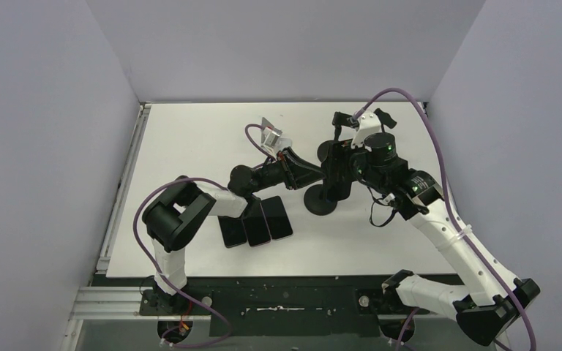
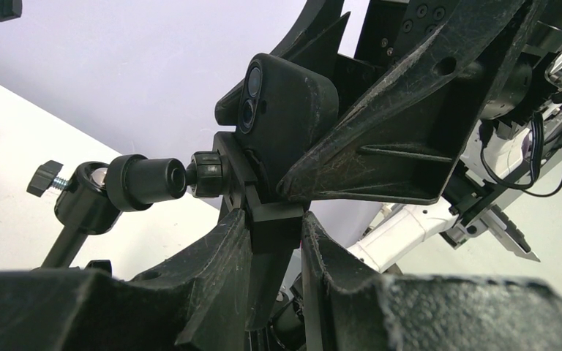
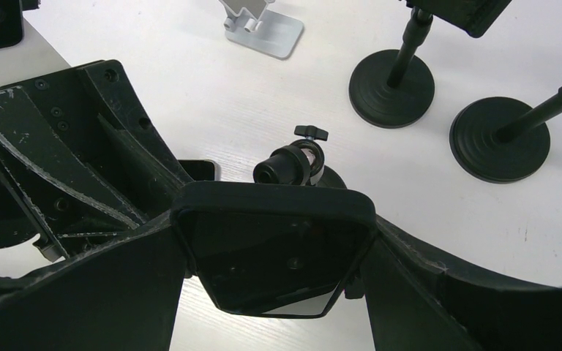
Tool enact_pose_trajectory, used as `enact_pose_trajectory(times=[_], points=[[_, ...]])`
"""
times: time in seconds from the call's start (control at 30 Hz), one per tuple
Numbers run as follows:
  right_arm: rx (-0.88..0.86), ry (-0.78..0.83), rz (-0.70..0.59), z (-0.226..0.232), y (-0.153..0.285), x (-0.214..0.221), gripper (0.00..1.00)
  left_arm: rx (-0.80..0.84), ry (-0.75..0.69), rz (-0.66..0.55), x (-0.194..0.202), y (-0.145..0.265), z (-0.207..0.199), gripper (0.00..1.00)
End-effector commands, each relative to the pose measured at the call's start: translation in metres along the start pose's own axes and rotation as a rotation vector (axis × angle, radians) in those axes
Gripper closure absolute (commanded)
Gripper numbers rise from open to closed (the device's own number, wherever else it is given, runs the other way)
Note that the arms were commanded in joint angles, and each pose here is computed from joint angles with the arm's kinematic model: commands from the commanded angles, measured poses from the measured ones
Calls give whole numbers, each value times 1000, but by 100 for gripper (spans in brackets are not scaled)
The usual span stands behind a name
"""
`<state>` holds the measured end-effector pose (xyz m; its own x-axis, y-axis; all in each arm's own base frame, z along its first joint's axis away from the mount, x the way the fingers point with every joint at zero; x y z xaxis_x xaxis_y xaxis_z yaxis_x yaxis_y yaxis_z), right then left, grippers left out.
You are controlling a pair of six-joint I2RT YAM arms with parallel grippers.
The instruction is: Remove the phone from the phone stand
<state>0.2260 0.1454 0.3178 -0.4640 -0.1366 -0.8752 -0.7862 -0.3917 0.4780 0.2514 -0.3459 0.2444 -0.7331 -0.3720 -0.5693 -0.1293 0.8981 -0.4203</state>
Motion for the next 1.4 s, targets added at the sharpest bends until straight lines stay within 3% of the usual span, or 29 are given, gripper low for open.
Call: enact_pose_trajectory(times=[0.0,0.3,0.9,1.17,1.37], points=[[-345,-37,-176,45,29,-32,100,-72,41,-13,2,-5,18,100],[-421,-20,-201,51,37,-33,100,-58,62,-3,5,-5,20,100],[-478,-6,-231,56,45,-37,100,-60,62,5,7,-5,19,69],[-500,-2,-231,58,46,-36,100,-68,66,5,8,-4,20,63],[-538,0,-259,61,53,-41,100,-69,58,4,8,-4,20,68]])
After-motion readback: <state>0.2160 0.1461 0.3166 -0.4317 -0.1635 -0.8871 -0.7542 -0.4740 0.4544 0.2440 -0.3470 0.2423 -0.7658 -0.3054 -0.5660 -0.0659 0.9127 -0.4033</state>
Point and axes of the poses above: each gripper's point midway between its finger pads, its own y axis back along the fingers, its own z axis along the line the jaws close on, x = y × z, the point moved 7 cm from there along y, back along the fingers, and after that the axes turned 5 degrees about y, right-handed, at the moved point
